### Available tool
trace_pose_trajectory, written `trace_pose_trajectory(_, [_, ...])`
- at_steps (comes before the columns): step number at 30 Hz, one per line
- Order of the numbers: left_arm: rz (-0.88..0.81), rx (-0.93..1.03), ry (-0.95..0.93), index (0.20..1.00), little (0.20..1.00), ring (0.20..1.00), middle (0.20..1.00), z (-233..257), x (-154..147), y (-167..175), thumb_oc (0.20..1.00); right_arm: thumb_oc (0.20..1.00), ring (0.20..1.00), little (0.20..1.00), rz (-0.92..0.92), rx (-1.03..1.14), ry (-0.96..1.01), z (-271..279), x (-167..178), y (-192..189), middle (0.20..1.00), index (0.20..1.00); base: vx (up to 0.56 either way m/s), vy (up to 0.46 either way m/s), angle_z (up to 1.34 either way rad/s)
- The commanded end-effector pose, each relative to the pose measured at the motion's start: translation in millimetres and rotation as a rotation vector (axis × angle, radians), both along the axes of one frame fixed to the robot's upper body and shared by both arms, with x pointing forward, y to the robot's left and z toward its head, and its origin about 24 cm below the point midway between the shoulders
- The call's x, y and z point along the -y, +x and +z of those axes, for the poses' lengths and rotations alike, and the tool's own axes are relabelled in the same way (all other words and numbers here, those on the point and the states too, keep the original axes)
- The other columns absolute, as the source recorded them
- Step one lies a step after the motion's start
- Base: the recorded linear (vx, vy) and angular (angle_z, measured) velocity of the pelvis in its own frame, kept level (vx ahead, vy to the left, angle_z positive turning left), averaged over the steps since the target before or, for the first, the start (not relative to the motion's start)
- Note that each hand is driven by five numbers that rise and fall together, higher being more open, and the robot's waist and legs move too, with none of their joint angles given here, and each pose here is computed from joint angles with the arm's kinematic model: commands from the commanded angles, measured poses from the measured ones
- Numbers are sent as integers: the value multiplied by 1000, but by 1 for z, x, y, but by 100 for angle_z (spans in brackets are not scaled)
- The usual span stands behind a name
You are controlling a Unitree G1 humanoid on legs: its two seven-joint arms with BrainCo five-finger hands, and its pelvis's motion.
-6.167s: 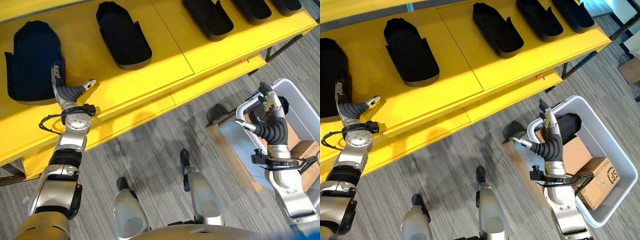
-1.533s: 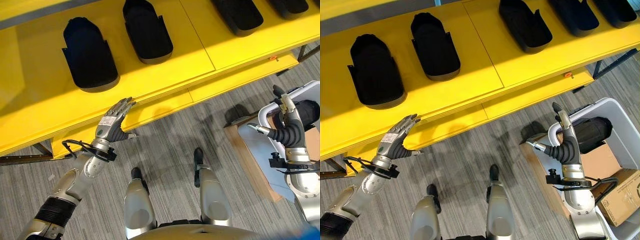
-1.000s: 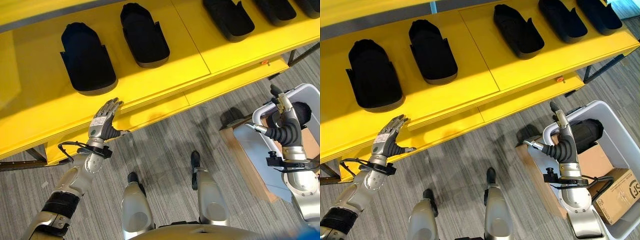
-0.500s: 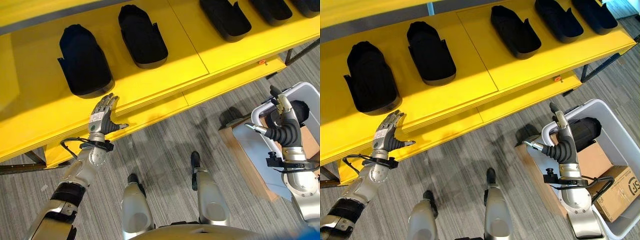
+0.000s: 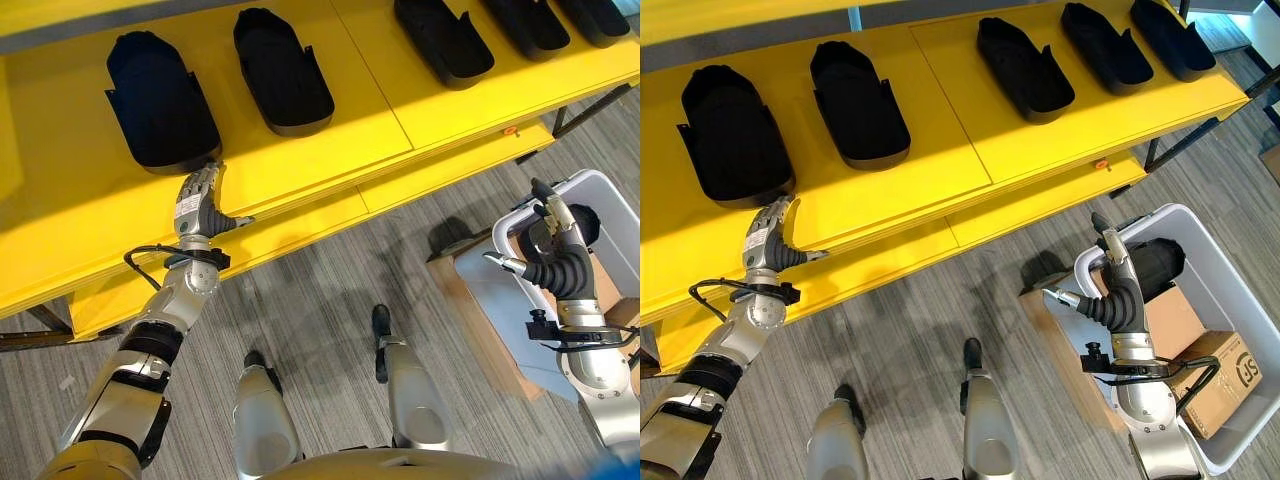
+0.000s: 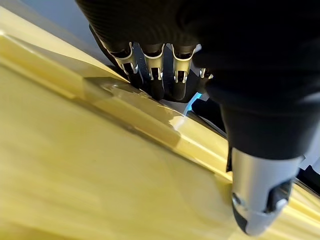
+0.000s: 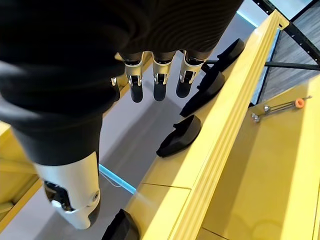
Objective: Move parts from the plastic box to the shelf.
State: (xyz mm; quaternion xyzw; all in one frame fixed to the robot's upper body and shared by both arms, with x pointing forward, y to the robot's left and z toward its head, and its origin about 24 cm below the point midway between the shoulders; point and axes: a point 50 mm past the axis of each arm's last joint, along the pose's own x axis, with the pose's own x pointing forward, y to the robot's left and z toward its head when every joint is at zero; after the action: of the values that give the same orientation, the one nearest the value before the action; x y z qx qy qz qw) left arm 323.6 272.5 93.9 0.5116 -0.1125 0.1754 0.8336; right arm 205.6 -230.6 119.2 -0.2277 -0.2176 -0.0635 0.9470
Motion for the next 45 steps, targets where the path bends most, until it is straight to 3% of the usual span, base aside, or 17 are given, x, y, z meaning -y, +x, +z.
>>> trace_pose_trajectory(1, [124,-78,-74,1000,1000,1000,1000,-16,-24,-8,1000,1000,1000,1000,15,125,-4,23,4,-3,1000,1000,0,0,0])
trace_pose_trajectory(10, [79,-76,-84,1000,1000,1000,1000,-19,-17,-14,1000,1000,1000,1000,5,120,-11,22,5,-4,1000,1000,1,2,0])
trace_pose_trajectory(13, [-27,-33,-97,1000,1000,1000,1000,-14,3,-17,1000,1000,1000,1000,-10,125,-10,22,7,-3,1000,1000,5,-4,3])
trace_pose_trajectory(16, [-331,41,-133,1000,1000,1000,1000,2,51,-41,1000,1000,1000,1000,-14,145,6,25,6,-2,1000,1000,3,-38,3])
trace_pose_trajectory(21, [-500,-14,-275,1000,1000,1000,1000,2,62,-77,1000,1000,1000,1000,15,134,-4,25,4,-1,1000,1000,15,-49,3])
trace_pose_trajectory(27, [-540,-61,-483,1000,1000,1000,1000,-9,64,-97,1000,1000,1000,1000,18,125,-6,23,3,2,1000,1000,85,-65,10])
trace_pose_trajectory(29, [-517,-93,-787,1000,1000,1000,1000,-23,63,-109,1000,1000,1000,1000,-9,68,-19,12,5,4,1000,1000,155,-144,14])
trace_pose_trajectory(35, [-533,-128,-963,1000,1000,1000,1000,-29,64,-119,1000,1000,1000,1000,15,-20,18,-2,7,8,1000,1000,98,-179,5])
trace_pose_trajectory(45, [-585,-107,-998,1000,1000,1000,1000,-22,68,-119,1000,1000,1000,1000,4,-85,-70,-5,21,3,1000,1000,46,-244,-3])
